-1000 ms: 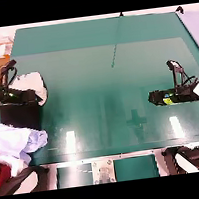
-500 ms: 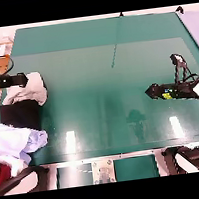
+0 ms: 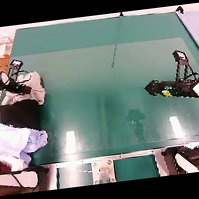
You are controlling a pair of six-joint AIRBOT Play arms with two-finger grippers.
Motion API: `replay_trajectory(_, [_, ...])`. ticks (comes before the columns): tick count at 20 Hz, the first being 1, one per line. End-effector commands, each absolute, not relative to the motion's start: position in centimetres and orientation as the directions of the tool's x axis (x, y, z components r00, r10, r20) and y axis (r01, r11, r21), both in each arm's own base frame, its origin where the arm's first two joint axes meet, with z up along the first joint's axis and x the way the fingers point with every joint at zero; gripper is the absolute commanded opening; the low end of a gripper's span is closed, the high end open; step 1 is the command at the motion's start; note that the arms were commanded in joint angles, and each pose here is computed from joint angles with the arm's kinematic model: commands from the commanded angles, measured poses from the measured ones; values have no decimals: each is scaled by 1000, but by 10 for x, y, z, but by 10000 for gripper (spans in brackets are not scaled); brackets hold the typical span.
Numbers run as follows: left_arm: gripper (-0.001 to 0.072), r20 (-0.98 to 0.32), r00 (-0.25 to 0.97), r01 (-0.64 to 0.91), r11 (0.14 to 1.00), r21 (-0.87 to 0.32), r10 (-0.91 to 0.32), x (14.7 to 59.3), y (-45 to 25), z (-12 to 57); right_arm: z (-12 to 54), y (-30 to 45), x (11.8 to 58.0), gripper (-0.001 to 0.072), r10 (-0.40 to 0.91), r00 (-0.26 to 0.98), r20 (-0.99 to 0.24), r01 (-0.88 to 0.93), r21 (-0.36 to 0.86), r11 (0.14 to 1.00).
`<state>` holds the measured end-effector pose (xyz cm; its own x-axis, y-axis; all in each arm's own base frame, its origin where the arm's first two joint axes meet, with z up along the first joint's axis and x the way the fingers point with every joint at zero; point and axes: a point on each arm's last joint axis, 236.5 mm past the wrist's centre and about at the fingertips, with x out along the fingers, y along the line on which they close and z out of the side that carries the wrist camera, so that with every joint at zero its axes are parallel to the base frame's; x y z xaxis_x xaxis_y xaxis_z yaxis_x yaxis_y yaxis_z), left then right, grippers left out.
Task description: Fold the shirts.
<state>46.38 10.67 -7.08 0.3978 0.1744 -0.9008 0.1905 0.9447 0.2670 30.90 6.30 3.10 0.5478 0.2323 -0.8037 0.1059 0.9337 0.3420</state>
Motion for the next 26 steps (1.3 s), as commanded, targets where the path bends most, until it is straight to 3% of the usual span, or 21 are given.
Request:
replay_trajectory(1, [20, -915, 358, 205, 941, 270, 185, 463, 111, -82, 31, 64, 310, 337, 235, 550, -801, 119, 353, 928])
replay_trajectory(3, [19, -925, 349, 179, 958, 225, 152, 468, 104, -63, 32, 65, 309, 232, 241, 549, -800, 120, 361, 925])
replay_trajectory(5, [18, -918, 396, 131, 987, 96, 37, 482, 77, -20, 32, 65, 308, 116, 245, 543, -804, 138, 372, 918])
replay_trajectory(8, [18, -791, 579, 199, 975, -102, -201, 508, -5, 100, 39, 47, 304, 50, 222, 522, -824, 192, 367, 910])
replay_trajectory(10, [19, -697, 625, 335, 927, -169, -353, 494, -75, 170, 47, 29, 301, 50, 198, 513, -835, 222, 352, 909])
replay_trajectory(14, [19, -667, 491, 525, 801, -288, -561, 438, -201, 198, 60, -1, 302, 49, 151, 527, -837, 279, 338, 899])
replay_trajectory(19, [22, -757, 229, 606, 698, -381, -612, 396, -309, 113, 54, 2, 296, 62, 181, 494, -851, 303, 363, 881])
replay_trajectory(20, [143, -775, 172, 613, 682, -399, -608, 388, -328, 88, 55, 7, 297, 131, 203, 494, -846, 302, 386, 872])
replay_trajectory(21, [541, -789, 124, 617, 670, -413, -601, 381, -343, 66, 55, 12, 298, 201, 228, 494, -839, 301, 411, 860])
replay_trajectory(22, [720, -796, 85, 593, 673, -443, -599, 376, -352, 51, 55, 18, 299, 260, 254, 491, -833, 301, 435, 849])
replay_trajectory(23, [720, -796, 59, 564, 678, -471, -603, 372, -356, 44, 52, 24, 299, 337, 279, 484, -830, 304, 458, 835])
replay_trajectory(26, [720, -807, 59, 532, 702, -473, -588, 388, -321, 61, 25, 60, 284, 433, 412, 413, -812, 272, 541, 795])
